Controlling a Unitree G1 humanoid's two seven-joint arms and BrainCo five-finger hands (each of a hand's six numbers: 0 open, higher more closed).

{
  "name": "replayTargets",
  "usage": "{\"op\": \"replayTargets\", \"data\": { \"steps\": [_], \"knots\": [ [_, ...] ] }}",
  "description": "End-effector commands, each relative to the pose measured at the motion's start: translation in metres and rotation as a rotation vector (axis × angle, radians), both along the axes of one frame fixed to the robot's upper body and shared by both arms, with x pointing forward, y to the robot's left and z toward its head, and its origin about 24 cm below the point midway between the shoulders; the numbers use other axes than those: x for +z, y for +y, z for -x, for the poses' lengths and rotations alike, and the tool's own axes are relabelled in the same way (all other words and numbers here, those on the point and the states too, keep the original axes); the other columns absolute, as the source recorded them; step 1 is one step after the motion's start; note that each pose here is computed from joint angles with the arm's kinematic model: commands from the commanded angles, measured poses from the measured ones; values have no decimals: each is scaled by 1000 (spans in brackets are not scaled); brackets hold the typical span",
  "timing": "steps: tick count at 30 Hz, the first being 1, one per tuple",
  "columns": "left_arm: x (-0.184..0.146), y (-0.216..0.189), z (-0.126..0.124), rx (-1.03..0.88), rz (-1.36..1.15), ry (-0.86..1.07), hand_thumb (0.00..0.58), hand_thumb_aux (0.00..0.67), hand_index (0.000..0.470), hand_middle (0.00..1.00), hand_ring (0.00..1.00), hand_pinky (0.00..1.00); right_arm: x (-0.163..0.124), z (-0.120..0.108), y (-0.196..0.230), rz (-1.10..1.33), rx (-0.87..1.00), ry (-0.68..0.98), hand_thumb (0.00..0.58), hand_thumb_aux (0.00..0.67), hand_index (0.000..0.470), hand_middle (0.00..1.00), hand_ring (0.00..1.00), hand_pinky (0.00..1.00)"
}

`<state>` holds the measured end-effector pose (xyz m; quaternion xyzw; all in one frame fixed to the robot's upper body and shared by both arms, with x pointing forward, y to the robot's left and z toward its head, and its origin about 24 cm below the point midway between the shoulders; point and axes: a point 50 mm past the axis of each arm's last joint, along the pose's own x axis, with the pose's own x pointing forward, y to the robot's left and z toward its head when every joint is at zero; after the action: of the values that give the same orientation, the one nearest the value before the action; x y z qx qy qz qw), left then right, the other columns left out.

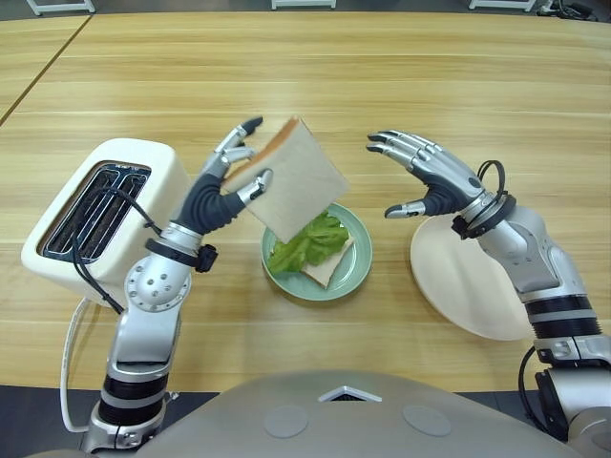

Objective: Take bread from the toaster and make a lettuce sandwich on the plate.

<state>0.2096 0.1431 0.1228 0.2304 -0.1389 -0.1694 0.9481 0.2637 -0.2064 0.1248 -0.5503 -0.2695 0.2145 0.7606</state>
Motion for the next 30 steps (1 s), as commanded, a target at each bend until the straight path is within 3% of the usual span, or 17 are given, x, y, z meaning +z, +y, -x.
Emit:
{"op": "replayTargets", "data": {
  "steps": [1,11,19,20,21,22,30],
  "knots": [
    [-29,-10,-4,-44,58,155,580,670,470,0,0,0,0,-7,1,-4,-14,-12,0,0,0,0,0,0],
    [-60,-23,-4,-89,134,309,580,670,470,0,0,0,-6,-10,4,9,2,0,0,0,0,0,0,0],
    [-67,-25,3,-86,-64,271,580,670,470,0,0,0,-10,-9,10,27,37,17,0,0,0,0,0,0],
    [-68,-25,3,-82,-87,264,535,483,339,0,0,0,-11,-9,12,31,43,20,0,0,0,0,0,0],
    [-68,-25,3,-77,-116,253,172,108,76,0,0,0,-12,-9,13,36,49,23,0,0,0,0,0,0],
    [-69,-25,3,-74,-134,247,0,0,0,0,0,0,-13,-9,14,39,54,26,0,0,0,0,0,0],
    [-52,-19,2,-14,-188,117,0,0,0,0,0,0,-17,-8,20,64,89,47,0,0,0,0,0,0]
  ]
}}
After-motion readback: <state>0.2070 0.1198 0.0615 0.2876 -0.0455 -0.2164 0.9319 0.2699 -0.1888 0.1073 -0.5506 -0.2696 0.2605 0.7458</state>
